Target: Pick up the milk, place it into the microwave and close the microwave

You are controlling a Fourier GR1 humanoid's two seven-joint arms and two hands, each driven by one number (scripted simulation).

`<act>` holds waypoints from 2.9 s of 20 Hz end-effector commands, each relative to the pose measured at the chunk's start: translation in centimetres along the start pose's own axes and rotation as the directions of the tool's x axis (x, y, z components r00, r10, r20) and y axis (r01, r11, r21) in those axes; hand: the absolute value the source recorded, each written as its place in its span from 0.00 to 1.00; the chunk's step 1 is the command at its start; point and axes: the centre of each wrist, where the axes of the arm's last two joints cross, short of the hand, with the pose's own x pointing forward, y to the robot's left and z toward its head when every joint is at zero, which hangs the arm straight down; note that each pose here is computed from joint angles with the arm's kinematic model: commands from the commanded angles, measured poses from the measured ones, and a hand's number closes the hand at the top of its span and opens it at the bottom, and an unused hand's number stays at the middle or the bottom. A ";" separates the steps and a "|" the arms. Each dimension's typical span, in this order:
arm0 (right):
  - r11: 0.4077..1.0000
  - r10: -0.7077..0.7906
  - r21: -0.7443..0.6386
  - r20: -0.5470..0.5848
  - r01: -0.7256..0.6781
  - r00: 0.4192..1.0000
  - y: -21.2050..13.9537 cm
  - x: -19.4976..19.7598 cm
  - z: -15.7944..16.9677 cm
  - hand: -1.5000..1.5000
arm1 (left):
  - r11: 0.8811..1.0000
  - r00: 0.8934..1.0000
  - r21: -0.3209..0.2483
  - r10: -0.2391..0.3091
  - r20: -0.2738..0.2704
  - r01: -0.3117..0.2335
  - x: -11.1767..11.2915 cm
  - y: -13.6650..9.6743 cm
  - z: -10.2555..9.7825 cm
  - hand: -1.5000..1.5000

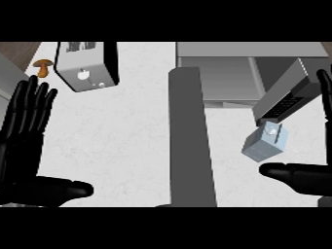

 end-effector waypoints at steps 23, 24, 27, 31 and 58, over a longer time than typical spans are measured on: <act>0.993 0.051 -0.098 -0.211 -0.073 0.976 -3.0 -10.8 7.9 0.00 | 0.999 0.998 0.008 0.042 -0.046 -0.042 2.0 -0.4 5.5 0.00; 0.993 0.066 -0.085 -0.213 -0.086 0.975 -2.3 -10.7 8.9 0.00 | 0.999 0.998 -0.017 0.043 -0.035 -0.044 2.6 0.3 5.1 0.00; 0.990 0.080 -0.099 -0.224 -0.104 0.971 -3.4 -12.0 10.2 0.00 | 0.999 0.998 -0.005 0.051 -0.032 -0.051 3.9 -2.8 7.4 0.00; 0.982 0.084 -0.143 -0.242 -0.121 0.967 -5.3 -13.4 9.8 0.00 | 0.999 0.999 0.007 0.041 -0.028 -0.041 4.8 0.2 6.0 0.00; 0.990 0.041 -0.119 -0.271 -0.075 0.962 -8.1 -25.9 14.9 0.00 | 0.998 0.998 -0.006 0.054 -0.036 -0.055 3.2 -2.8 6.8 0.00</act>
